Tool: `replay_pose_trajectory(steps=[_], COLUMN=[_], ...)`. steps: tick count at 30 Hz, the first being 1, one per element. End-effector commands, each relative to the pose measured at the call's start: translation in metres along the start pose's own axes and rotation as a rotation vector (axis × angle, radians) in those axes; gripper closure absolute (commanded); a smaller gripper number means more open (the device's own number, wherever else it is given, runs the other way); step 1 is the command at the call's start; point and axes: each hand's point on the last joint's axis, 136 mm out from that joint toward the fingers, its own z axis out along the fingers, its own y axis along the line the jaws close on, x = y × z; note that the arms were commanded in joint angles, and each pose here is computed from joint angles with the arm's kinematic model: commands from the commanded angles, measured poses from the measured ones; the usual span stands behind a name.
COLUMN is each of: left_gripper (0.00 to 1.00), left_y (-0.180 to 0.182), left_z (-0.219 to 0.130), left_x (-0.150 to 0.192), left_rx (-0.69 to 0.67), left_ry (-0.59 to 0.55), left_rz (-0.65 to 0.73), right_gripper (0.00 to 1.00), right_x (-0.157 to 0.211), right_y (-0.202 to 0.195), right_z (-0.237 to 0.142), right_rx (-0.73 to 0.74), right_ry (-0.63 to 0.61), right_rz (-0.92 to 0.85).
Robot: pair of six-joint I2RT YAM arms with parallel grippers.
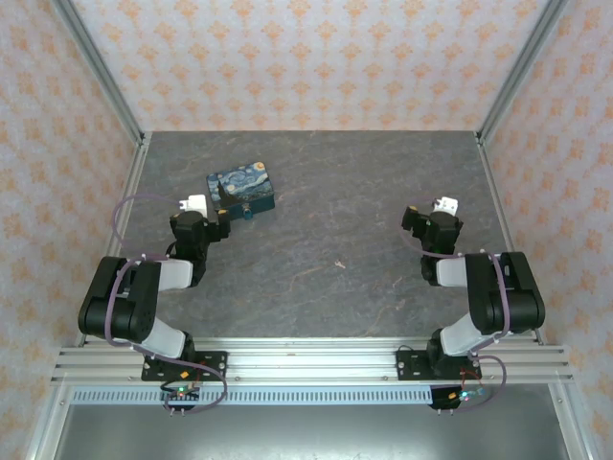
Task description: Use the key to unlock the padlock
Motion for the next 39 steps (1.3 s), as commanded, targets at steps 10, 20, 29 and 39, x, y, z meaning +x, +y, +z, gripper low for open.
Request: replay_pose_trajectory(steps=[10,20,29,39], left_gripper=[0.0,0.0,0.0,0.0], left_y=[-0.001,-0.002,-0.001,0.0], left_z=[0.001,0.001,0.001,0.0], left_x=[-0.013,-0.012,-0.013,-0.024], left_rx=[0.005,0.007,0.007,-0.005], left_ry=[-0.034,-0.033,-0.034,-0.006], left_rz=[0.007,0.007,0.005,0.005], right_gripper=[0.01,0.01,0.01,0.01], right_x=[-0.008,-0.008,-0.008,-0.021], right_y=[0.001,0.0,0.0,0.001], right_z=[0.0,0.0,0.0,-0.005], right_rx=[-0.008,-0.006,-0.007,-0.008], right_ry=[-0.015,-0.015,-0.015,-0.034], right_rz=[-0.009,-0.008,-0.007,0.002])
